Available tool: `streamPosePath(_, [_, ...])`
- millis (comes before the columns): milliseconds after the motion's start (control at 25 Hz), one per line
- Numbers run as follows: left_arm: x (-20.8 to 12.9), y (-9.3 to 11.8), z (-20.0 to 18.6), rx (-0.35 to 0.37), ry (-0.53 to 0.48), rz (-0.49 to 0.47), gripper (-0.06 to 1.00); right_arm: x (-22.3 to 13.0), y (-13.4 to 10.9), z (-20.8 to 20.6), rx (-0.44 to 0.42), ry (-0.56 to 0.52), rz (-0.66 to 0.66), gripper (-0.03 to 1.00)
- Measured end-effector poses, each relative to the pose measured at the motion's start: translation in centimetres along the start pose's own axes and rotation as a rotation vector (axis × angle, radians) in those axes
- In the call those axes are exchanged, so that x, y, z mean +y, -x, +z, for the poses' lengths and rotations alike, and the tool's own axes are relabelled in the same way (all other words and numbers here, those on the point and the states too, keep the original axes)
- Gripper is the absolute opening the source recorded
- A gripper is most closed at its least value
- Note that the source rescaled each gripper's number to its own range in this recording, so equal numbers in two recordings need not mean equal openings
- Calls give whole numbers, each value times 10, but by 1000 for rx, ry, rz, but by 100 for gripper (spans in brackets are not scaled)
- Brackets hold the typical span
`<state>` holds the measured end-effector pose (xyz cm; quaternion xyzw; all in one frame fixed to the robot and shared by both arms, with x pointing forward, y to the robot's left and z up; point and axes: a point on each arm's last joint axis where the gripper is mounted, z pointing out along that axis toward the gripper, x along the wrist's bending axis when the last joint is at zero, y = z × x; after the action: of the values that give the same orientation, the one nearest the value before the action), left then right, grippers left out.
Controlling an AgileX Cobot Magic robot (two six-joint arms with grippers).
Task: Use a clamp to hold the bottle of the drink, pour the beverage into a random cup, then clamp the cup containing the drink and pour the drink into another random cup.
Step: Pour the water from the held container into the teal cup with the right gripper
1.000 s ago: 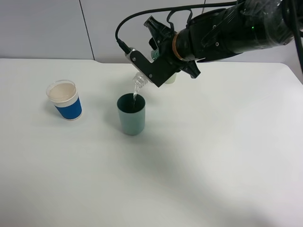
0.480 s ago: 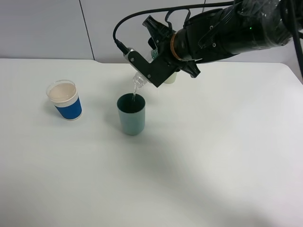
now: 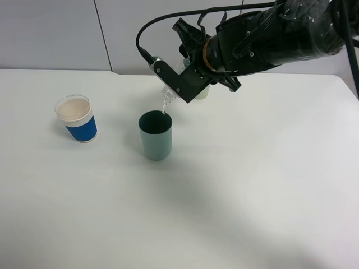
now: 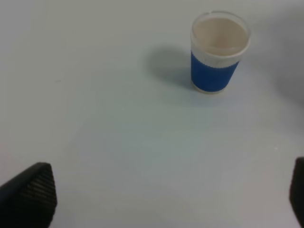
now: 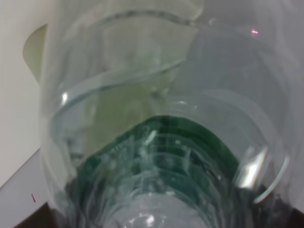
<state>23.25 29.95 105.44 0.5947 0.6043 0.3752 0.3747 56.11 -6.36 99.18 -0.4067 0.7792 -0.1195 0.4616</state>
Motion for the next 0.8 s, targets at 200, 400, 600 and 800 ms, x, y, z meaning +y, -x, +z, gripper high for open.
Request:
streamPosePath(200, [0, 0, 0, 0, 0, 0, 100, 0, 0, 0, 0, 0, 0, 3])
streamPosePath(400, [0, 0, 0, 0, 0, 0, 100, 2, 2, -1, -5, 2, 0, 3])
streamPosePath(600, [0, 0, 0, 0, 0, 0, 100, 1, 12, -3, -28, -5, 10, 3])
streamPosePath(800, [0, 0, 0, 0, 0, 0, 100, 4, 12, 1, -23, -3, 7, 3])
